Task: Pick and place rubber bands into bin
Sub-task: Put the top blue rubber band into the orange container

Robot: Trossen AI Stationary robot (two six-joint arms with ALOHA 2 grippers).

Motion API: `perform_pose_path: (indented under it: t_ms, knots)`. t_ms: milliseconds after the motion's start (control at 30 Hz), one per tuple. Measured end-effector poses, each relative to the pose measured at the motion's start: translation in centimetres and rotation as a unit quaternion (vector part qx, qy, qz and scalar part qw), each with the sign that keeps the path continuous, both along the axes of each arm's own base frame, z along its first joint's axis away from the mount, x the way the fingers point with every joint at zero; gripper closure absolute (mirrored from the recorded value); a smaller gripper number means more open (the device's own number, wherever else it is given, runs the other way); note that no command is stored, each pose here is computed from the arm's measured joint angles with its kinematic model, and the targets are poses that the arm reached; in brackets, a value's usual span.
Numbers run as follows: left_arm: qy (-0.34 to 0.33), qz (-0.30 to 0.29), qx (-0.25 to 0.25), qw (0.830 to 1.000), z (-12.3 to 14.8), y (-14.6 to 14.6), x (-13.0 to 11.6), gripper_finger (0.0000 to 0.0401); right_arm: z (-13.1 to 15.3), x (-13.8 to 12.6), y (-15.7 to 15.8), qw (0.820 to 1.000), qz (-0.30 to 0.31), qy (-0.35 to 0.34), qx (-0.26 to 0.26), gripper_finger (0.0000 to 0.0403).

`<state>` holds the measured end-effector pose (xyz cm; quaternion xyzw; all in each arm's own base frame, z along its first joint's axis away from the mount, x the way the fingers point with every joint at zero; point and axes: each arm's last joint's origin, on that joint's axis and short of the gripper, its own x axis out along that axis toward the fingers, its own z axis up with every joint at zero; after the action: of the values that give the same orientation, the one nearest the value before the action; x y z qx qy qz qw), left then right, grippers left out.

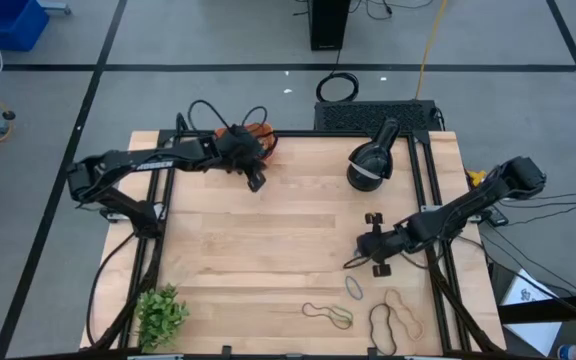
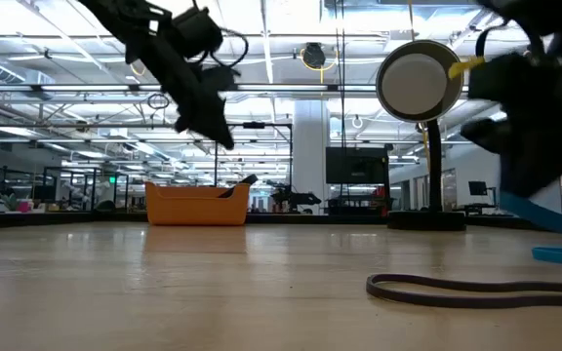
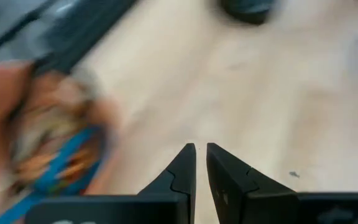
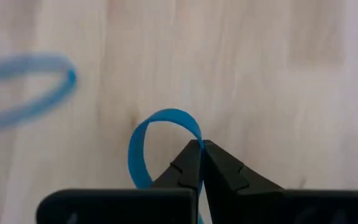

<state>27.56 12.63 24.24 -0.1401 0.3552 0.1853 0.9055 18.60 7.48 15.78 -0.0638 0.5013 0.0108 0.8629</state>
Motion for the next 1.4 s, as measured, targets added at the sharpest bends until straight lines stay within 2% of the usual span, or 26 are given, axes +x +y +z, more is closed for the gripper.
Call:
perform_pose_path:
  t_ms: [100, 200, 267, 400, 667, 767, 967, 1100, 1400]
  knots:
    - [-0.047, -0.060, -0.015, 0.997, 1.0, -1.6, 0.7, 0.0354, 1.3, 0.8, 0.2, 0.997, 0.022, -0.076, 0.003, 0.0401]
    - [-0.078, -0.103, -0.013, 0.991, 1.5, -3.4, 1.7, 0.0354, 2.9, 1.6, 0.3, 0.986, 0.047, -0.157, 0.009, 0.0401]
    - [-0.097, -0.130, -0.009, 0.987, 1.8, -4.6, 2.3, 0.0354, 4.0, 2.1, 0.2, 0.975, 0.063, -0.212, 0.006, 0.0402]
    - [-0.111, -0.207, 0.032, 0.971, 1.9, -7.5, 3.4, 0.0354, 5.7, 3.1, -0.1, 0.949, 0.083, -0.304, -0.012, 0.0402]
    - [-0.170, -0.309, 0.081, 0.932, 2.1, -13.0, 5.2, 0.0354, 8.0, 4.0, -0.5, 0.902, 0.110, -0.414, -0.059, 0.0402]
    - [-0.180, -0.309, 0.106, 0.928, 1.9, -14.2, 5.7, 0.0354, 8.5, 4.1, -0.4, 0.890, 0.115, -0.437, -0.067, 0.0402]
    - [-0.193, -0.317, 0.152, 0.916, 0.8, -15.5, 7.1, 0.0354, 8.6, 4.1, -0.4, 0.888, 0.118, -0.438, -0.071, 0.0402]
    - [-0.216, -0.312, 0.158, 0.912, 0.3, -15.7, 7.9, 0.0354, 8.6, 4.1, -0.4, 0.887, 0.117, -0.441, -0.070, 0.0403]
    - [-0.241, -0.279, 0.173, 0.913, -1.3, -15.6, 9.5, 0.0354, 8.7, 4.2, -0.4, 0.884, 0.118, -0.447, -0.071, 0.0403]
